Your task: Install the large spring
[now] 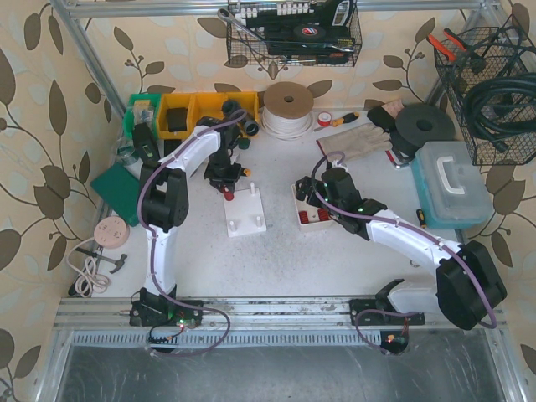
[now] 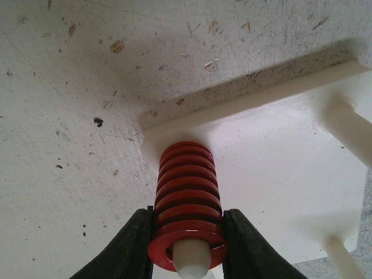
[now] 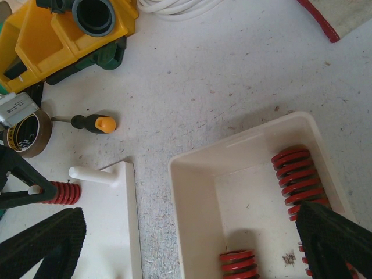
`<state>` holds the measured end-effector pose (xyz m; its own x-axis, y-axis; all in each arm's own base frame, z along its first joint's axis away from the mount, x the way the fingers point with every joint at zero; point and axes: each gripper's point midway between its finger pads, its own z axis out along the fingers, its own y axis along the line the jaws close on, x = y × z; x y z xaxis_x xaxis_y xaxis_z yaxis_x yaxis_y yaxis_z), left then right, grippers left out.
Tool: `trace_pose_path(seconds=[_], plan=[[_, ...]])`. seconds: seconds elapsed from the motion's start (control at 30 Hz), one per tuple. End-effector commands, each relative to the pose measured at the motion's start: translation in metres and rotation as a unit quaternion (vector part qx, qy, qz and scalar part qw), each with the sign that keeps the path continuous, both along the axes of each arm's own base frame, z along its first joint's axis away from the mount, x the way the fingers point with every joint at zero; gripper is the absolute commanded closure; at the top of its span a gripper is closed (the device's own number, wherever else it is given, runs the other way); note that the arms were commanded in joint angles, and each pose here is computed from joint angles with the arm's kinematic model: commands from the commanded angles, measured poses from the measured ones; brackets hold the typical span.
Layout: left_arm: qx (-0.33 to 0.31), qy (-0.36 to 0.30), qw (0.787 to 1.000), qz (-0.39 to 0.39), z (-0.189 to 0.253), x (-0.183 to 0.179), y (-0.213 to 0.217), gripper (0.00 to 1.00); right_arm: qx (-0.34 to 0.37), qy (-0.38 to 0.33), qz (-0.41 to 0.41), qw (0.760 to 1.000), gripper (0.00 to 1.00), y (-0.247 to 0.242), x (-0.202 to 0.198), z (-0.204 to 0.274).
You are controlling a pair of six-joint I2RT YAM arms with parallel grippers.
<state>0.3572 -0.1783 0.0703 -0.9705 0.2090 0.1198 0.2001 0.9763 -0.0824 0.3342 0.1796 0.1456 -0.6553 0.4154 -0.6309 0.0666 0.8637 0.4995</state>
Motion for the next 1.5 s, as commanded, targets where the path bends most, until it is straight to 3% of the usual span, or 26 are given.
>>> trace_pose_path(seconds=[0.0, 0.03, 0.23, 0.37, 0.97, 1.2, 1.47], plan=[[-0.014, 0.006, 1.000, -0.004, 0.007, -0.007, 0.001, 1.00, 0.000, -0.005, -0.001, 1.000, 0.03, 0.001, 0.001, 0.004], [-0.016, 0.006, 1.000, -0.003, 0.009, -0.008, 0.001, 0.97, 0.000, -0.006, -0.001, 1.000, 0.03, 0.001, 0.001, 0.005], [-0.011, -0.003, 1.000, 0.007, 0.022, -0.009, 0.001, 0.52, 0.002, -0.008, -0.002, 1.000, 0.03, 0.000, -0.001, 0.006], [-0.022, -0.017, 1.000, 0.011, 0.037, -0.008, -0.003, 0.41, 0.002, -0.007, -0.001, 1.000, 0.03, 0.000, -0.001, 0.005], [0.002, -0.060, 0.998, 0.021, 0.088, -0.013, 0.005, 0.36, 0.002, -0.012, -0.008, 1.000, 0.02, -0.004, -0.003, 0.007], [-0.036, -0.117, 0.992, 0.023, 0.119, -0.023, -0.014, 0.36, 0.006, -0.015, -0.011, 1.000, 0.02, -0.006, -0.007, 0.009], [-0.111, -0.211, 0.971, 0.021, 0.145, -0.045, -0.046, 0.37, 0.006, -0.013, -0.011, 1.000, 0.02, -0.007, -0.010, 0.007]])
